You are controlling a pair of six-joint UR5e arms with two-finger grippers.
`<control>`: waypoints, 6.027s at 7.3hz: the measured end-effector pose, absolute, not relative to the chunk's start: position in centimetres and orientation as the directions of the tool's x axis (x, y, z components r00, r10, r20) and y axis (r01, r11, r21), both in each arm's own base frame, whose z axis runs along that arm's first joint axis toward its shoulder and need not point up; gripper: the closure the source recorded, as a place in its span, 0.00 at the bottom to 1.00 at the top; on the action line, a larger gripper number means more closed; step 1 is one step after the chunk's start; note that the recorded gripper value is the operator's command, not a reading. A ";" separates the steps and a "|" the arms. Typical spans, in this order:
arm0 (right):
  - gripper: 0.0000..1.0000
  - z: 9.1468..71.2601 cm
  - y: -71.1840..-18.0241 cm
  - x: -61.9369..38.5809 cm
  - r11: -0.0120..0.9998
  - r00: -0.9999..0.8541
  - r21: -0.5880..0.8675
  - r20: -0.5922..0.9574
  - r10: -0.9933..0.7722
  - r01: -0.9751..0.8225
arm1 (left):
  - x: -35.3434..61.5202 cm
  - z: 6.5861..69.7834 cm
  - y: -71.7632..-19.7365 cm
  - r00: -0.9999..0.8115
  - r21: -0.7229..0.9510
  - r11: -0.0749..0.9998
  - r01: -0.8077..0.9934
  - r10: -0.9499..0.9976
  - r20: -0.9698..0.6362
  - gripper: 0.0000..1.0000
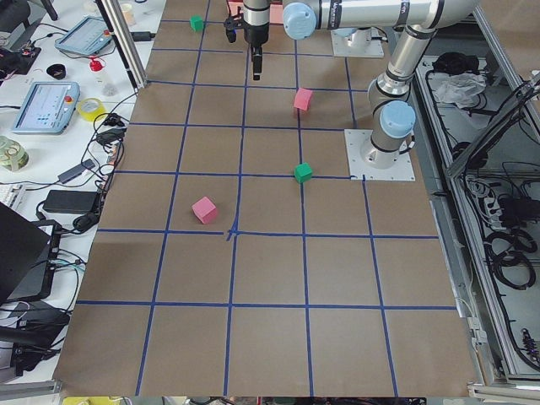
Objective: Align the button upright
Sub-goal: 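Close the right gripper on the black button body inside the tray, then lift the button out of the tray and carry it toward table center, then lower the button onto the table, open the right gripper, withdraw, then reach the left gripper to the lying button and grasp its body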
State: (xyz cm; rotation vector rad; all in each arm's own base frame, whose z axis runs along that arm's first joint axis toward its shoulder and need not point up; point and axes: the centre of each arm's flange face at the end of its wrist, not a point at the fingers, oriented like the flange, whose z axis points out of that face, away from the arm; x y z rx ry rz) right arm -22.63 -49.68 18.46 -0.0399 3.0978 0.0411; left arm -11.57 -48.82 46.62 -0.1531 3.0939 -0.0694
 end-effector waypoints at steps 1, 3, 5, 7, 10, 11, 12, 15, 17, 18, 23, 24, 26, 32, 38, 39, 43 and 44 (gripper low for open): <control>1.00 18.7 -49.8 -22.6 0.999 -0.999 0.021 -0.045 -0.023 -0.024 | -11.6 46.7 -48.9 -0.994 -0.053 0.994 -0.098 -0.100 -0.041 0.00; 1.00 19.4 -50.0 -22.7 1.000 -0.999 0.005 -0.043 -0.020 -0.020 | -11.5 46.7 -48.9 -0.994 -0.058 0.994 -0.097 -0.100 -0.040 0.00; 1.00 20.3 -50.0 -22.6 1.000 -0.999 0.004 -0.042 -0.020 -0.020 | -11.5 46.7 -49.0 -0.994 -0.058 0.993 -0.098 -0.101 -0.040 0.00; 1.00 23.8 -50.5 -22.1 1.000 -0.999 0.009 -0.047 -0.013 -0.014 | -11.5 46.7 -49.0 -0.994 -0.058 0.993 -0.098 -0.101 -0.041 0.00; 1.00 33.7 -55.8 -19.3 0.998 -0.998 0.009 -0.035 -0.059 -0.060 | -11.5 46.7 -49.0 -0.994 -0.059 0.994 -0.097 -0.100 -0.041 0.00; 1.00 36.9 -57.9 -15.8 0.998 -0.997 0.007 -0.031 -0.068 -0.069 | -11.5 46.7 -49.0 -0.994 -0.060 0.993 -0.097 -0.100 -0.041 0.00; 1.00 38.6 -59.5 -10.8 0.998 -0.998 0.004 -0.032 -0.063 -0.063 | -11.5 46.8 -49.0 -0.994 -0.060 0.993 -0.097 -0.100 -0.041 0.00; 1.00 37.8 -61.3 9.4 1.000 -0.999 -0.013 -0.036 -0.010 -0.009 | -11.4 46.8 -49.0 -0.994 -0.060 0.993 -0.099 -0.102 -0.043 0.00; 1.00 34.1 -60.7 21.4 0.998 -0.998 -0.055 -0.056 0.019 0.022 | -11.2 46.7 -49.0 -0.994 -0.059 0.993 -0.103 -0.105 -0.043 0.00; 1.00 31.4 -60.5 26.1 0.997 -0.996 -0.080 -0.085 0.014 0.021 | -11.1 46.6 -49.1 -0.993 -0.057 0.993 -0.105 -0.107 -0.043 0.00; 1.00 21.2 -58.6 36.7 0.990 -0.992 -0.103 -0.080 -0.101 -0.093 | -11.1 46.5 -49.1 -0.993 -0.055 0.993 -0.105 -0.108 -0.042 0.00; 0.83 20.3 -58.3 36.8 0.991 -0.992 -0.090 -0.077 -0.103 -0.096 | -11.0 46.5 -49.1 -0.993 -0.054 0.993 -0.106 -0.108 -0.043 0.00; 0.57 18.6 -57.4 36.6 0.993 -0.992 -0.059 -0.069 -0.106 -0.102 | -11.0 46.5 -49.1 -0.993 -0.055 0.993 -0.106 -0.108 -0.043 0.00; 0.00 21.0 -56.5 36.5 0.959 -0.956 -0.096 -0.095 -0.277 -0.268 | -11.0 46.6 -49.2 -0.993 -0.056 0.993 -0.105 -0.107 -0.043 0.00; 0.00 41.3 -56.0 17.2 0.976 -0.983 -0.119 0.017 -0.180 -0.181 | -10.6 45.4 -49.5 -0.995 -0.018 0.996 -0.091 -0.092 -0.041 0.00; 0.00 45.0 -53.0 15.6 0.983 -0.987 -0.092 0.013 -0.158 -0.159 | -10.7 44.3 -50.0 -0.996 -0.007 0.997 -0.083 -0.083 -0.034 0.00; 0.00 51.3 -48.7 14.3 0.991 -0.992 -0.019 0.001 -0.130 -0.130 | -14.9 37.8 -53.2 -0.997 -0.068 0.996 -0.052 -0.049 0.053 0.00; 0.00 51.6 -48.6 14.2 0.991 -0.991 -0.013 0.002 -0.133 -0.133 | -16.9 35.8 -53.8 -0.993 -0.072 0.995 -0.065 -0.057 0.107 0.00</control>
